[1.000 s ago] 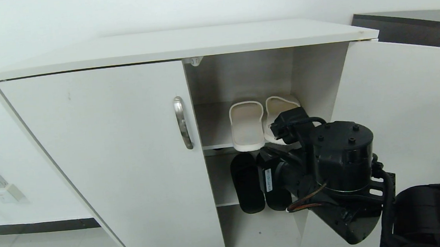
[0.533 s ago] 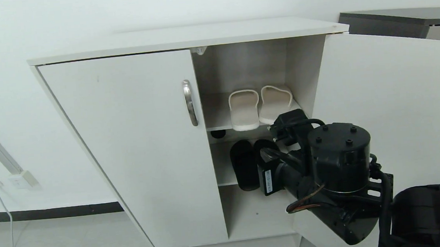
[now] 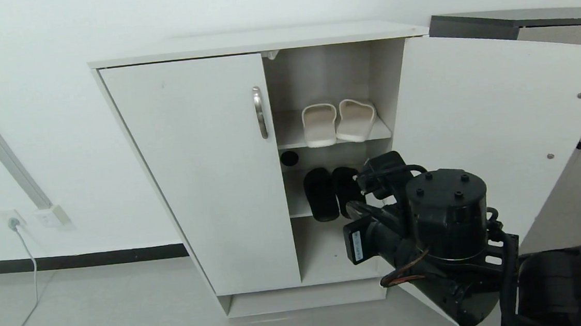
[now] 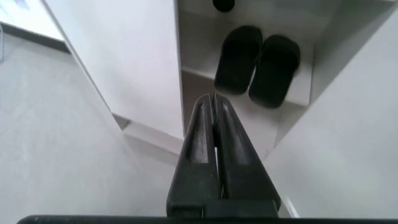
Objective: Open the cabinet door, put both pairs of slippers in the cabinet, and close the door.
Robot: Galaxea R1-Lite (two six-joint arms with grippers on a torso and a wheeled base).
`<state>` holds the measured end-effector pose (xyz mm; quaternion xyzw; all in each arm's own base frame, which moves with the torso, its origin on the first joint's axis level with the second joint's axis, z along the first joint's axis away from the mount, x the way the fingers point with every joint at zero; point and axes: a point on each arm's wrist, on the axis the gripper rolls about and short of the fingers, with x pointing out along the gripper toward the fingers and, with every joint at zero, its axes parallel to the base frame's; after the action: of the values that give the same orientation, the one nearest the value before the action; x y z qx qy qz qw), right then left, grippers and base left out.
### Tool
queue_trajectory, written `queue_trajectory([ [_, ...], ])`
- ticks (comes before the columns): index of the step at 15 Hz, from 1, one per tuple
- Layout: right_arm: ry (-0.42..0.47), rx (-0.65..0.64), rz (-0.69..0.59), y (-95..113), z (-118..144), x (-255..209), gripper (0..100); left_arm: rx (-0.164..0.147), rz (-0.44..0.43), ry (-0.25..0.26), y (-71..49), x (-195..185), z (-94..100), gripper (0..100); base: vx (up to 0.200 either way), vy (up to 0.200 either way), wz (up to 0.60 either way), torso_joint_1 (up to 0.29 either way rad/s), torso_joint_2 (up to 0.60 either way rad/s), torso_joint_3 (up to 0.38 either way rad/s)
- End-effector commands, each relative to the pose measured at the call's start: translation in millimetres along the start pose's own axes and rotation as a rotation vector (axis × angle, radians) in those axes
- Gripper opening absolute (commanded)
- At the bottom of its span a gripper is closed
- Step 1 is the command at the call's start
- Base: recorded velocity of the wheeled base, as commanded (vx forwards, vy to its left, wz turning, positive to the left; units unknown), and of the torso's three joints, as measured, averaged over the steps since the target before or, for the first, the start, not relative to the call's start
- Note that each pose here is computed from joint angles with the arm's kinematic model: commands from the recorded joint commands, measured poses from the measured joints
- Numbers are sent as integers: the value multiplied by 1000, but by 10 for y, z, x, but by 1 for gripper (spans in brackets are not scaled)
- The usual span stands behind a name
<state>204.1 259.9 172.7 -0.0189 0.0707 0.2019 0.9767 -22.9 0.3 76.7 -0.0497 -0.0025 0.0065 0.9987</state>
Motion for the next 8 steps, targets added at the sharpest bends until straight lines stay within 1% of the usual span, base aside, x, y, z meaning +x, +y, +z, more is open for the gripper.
queue_trajectory([
  [1,10,-9,-5,-10,-33,11,0,0,1,0,0,0,0,0,0,0,0,0,0,0],
  [8,15,-12,-6,-15,-53,16,0,0,2,-1,0,0,0,0,0,0,0,0,0,0],
])
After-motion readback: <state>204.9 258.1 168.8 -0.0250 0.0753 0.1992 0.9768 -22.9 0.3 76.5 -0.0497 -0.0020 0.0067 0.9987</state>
